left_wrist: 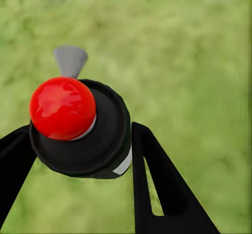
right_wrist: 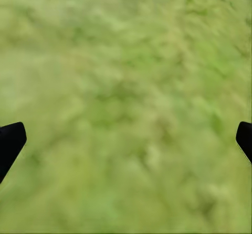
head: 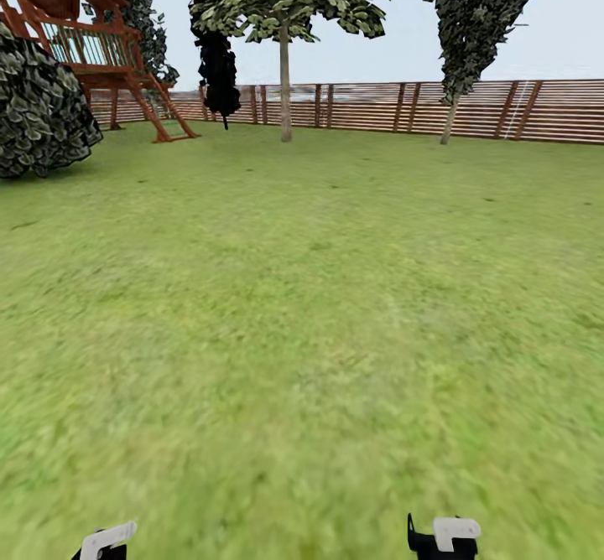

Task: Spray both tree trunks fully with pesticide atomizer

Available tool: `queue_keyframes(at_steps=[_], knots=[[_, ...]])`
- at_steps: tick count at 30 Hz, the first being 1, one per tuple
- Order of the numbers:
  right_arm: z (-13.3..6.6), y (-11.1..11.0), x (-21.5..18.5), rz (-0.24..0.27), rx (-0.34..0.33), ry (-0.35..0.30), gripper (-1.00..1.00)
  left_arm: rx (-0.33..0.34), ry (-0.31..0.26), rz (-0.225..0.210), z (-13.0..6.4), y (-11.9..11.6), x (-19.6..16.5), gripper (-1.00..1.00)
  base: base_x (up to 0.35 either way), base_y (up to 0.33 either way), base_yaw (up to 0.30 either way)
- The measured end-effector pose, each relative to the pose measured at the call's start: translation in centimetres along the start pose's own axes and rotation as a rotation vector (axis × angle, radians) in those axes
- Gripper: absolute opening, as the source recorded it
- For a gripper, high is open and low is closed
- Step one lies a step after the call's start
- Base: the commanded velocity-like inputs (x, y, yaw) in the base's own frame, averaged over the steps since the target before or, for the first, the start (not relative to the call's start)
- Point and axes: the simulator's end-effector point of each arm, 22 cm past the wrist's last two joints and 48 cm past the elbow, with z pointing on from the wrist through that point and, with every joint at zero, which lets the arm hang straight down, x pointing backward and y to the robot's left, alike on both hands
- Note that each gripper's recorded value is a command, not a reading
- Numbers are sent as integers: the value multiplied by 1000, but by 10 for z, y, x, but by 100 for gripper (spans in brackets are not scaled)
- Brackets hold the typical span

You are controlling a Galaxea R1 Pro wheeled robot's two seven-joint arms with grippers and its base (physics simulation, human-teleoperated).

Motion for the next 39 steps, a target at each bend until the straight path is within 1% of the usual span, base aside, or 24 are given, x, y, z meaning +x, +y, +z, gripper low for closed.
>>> queue_keyframes(at_steps=[39], knots=[[0, 0, -1, 1, 2, -1, 100, 0, -2, -1, 0, 0, -1, -100, 338, 0, 0]])
